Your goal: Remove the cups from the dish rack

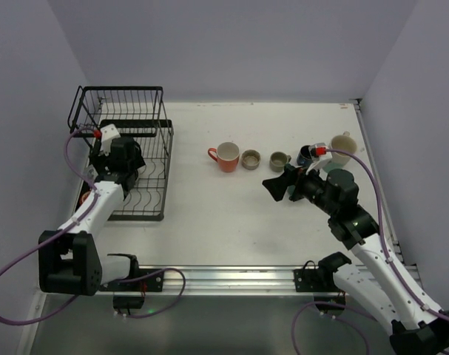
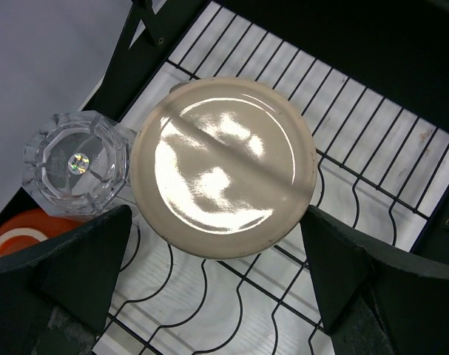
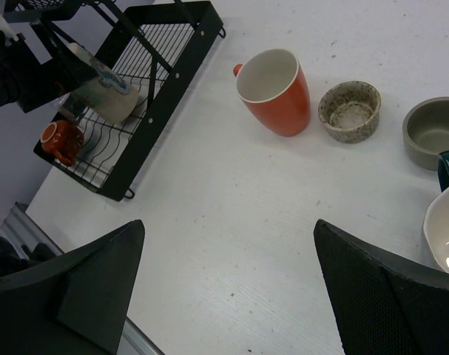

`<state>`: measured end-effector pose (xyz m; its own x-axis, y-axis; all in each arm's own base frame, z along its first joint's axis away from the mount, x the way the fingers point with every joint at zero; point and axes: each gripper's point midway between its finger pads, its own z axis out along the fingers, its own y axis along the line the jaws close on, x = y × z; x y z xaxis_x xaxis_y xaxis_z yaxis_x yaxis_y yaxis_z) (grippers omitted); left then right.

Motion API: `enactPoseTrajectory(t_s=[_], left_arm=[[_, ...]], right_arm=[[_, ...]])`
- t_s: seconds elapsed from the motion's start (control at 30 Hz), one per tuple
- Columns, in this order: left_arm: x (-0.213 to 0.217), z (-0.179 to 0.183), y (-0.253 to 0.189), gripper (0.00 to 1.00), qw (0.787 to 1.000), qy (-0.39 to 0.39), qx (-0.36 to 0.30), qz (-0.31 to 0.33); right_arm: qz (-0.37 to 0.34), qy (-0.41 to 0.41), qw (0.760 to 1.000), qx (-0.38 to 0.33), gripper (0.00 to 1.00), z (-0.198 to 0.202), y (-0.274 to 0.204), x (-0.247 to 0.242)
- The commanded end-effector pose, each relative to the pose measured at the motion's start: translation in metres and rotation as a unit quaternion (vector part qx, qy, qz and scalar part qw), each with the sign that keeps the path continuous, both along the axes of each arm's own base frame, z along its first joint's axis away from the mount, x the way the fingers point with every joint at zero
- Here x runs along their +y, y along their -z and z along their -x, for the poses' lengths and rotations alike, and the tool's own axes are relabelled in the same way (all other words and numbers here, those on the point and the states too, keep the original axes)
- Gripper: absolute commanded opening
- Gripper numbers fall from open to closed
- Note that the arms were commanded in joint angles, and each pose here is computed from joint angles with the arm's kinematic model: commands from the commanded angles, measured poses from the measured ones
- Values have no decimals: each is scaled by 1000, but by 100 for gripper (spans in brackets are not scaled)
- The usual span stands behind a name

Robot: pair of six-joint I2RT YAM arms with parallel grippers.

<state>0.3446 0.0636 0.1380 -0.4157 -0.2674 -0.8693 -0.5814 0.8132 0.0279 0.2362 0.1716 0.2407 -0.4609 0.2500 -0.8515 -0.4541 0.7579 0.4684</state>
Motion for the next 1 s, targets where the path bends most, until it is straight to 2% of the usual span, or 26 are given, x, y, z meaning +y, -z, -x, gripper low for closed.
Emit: enactPoseTrajectory(t_s=[0.0,0.4,0.5,0.63,0.83,0.97], left_arm=[[1,-34,-40,100,998,16,-61,-12],[8,-47,-20,100,999,23,-30,-27],[1,-56,-23,100,997,44,-57,-19],[-2,-47,-25,100,994,54,-98,-16],[0,-35,-24,83,990,48,-132,-17],[3,-34,-27,84,988,44,-145,-27]], right_arm=[[-10,-20,1000,-15,99,3,-10,7],[-10,-32,999,-17,99,5,-11,12],[-10,-39,999,-15,99,6,-10,15],[-9,-42,999,-14,99,7,-9,16],[-9,-46,999,-20,99,10,-11,17],[-11,-49,998,-22,99,12,-13,17]])
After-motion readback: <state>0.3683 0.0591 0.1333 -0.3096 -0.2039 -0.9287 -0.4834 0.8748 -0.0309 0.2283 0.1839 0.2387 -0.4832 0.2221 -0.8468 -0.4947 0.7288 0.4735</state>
